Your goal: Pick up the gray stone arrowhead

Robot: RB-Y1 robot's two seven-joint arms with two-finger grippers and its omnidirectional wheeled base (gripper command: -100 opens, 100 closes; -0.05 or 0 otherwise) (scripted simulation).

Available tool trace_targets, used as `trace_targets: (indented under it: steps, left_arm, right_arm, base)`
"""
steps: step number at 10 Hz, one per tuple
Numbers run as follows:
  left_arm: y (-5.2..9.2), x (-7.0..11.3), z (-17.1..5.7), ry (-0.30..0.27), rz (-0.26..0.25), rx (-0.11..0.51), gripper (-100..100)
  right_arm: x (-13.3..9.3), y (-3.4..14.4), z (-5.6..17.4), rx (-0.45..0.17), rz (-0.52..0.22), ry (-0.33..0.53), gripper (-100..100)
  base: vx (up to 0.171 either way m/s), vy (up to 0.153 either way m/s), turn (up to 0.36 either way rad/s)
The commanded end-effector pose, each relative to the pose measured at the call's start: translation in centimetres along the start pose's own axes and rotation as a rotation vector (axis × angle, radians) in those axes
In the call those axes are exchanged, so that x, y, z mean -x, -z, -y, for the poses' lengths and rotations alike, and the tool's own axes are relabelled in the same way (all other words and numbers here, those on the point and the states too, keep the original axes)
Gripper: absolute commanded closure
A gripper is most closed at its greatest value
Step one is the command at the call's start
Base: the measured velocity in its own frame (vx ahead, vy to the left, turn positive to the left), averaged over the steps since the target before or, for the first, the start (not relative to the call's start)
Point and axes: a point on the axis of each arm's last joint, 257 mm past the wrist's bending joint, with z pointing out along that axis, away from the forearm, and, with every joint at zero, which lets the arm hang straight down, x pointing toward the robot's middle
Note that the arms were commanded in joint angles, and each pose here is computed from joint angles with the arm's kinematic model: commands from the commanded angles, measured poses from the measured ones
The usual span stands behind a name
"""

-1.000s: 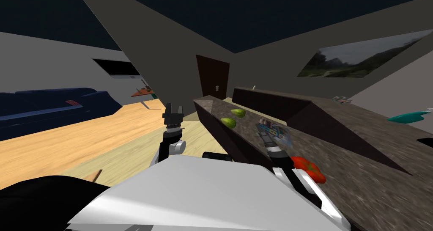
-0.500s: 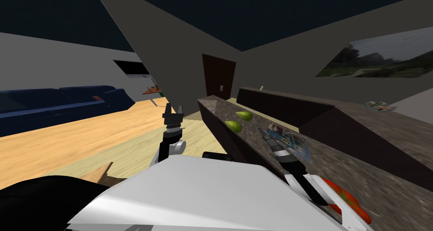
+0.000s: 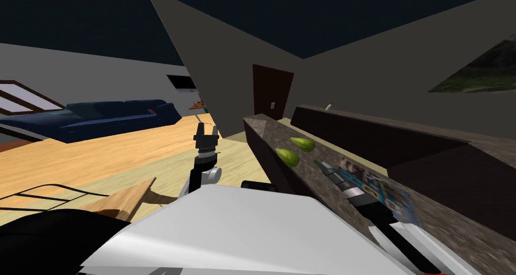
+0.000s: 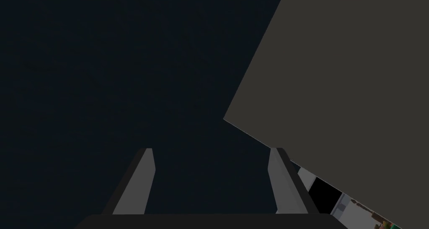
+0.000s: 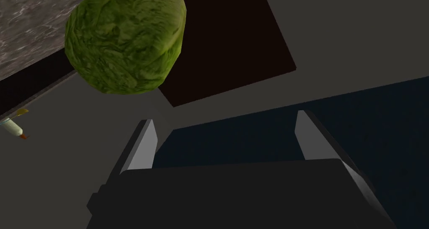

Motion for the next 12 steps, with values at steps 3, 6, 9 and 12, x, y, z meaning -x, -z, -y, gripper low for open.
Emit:
trace_targets:
  steps: [3, 6, 9, 12]
  left_arm:
    - [0.0, 0.0, 0.0, 0.000, 0.000, 0.000, 0]
    - [0.0, 0.0, 0.0, 0.000, 0.000, 0.000, 0]
    - [0.0, 0.0, 0.0, 0.000, 0.000, 0.000, 0]
    - [0.0, 0.0, 0.0, 0.000, 0.000, 0.000, 0]
  right_arm:
    - [-0.8, 1.5, 2.4, -0.035, -0.098, 0.096, -100]
    - [-1.9, 4.1, 5.5, -0.083, -0.221, 0.188, -100]
    - [-3.2, 7.2, 8.3, -0.128, -0.351, 0.263, -100]
    - [-4.4, 10.7, 10.9, -0.165, -0.492, 0.328, -100]
  base:
    - [0.042, 0.010, 0.156]
    - [0.044, 0.006, 0.224]
    - [0.014, 0.006, 0.147]
    - [-0.007, 0.006, 0.180]
